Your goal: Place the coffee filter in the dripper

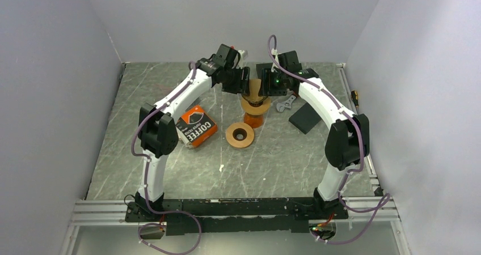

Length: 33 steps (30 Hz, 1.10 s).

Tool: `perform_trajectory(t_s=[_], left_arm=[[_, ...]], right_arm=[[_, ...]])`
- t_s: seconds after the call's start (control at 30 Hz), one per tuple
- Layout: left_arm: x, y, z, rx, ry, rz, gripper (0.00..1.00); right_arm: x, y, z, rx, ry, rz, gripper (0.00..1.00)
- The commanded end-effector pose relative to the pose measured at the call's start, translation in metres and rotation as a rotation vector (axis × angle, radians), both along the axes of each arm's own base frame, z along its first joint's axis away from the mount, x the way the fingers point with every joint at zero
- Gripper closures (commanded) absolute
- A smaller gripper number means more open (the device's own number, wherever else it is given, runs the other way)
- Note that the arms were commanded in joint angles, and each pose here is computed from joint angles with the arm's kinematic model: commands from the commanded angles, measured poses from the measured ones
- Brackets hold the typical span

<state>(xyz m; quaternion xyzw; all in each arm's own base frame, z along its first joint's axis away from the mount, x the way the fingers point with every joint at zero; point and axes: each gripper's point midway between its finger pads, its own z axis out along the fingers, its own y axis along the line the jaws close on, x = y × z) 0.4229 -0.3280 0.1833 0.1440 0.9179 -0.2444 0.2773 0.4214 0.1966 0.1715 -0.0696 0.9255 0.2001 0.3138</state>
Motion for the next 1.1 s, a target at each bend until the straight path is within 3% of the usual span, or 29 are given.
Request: perform_trajectory(t_s=[0.0, 0.2, 0.43, 0.6, 0.83, 1.07], left_arm=[[0.004, -0.004, 0.005, -0.015, -0.029, -0.014, 0.37], [0.005, 0.000, 0.001, 0.011, -0.029, -0.007, 0.39], [0.006, 0.010, -0.006, 0.071, -0.030, 0.014, 0.40], [0.006, 0.010, 0.000, 0.064, -0.048, 0.005, 0.41], [0.005, 0.004, 0.013, 0.035, -0.077, -0.017, 0.43], [0.003, 0.003, 0.021, 0.026, -0.090, -0.025, 0.41]], right_arm=[[0.005, -0.003, -0.003, 0.004, -0.018, -0.011, 0.45], [0.003, -0.004, -0.005, 0.003, -0.011, -0.011, 0.46], [0.002, -0.008, -0.002, -0.013, -0.020, -0.016, 0.57], [-0.001, -0.003, 0.016, 0.018, -0.055, 0.018, 0.58], [-0.001, 0.007, 0.055, 0.089, -0.121, 0.052, 0.41], [0.001, 0.010, 0.059, 0.098, -0.124, 0.061, 0.23]])
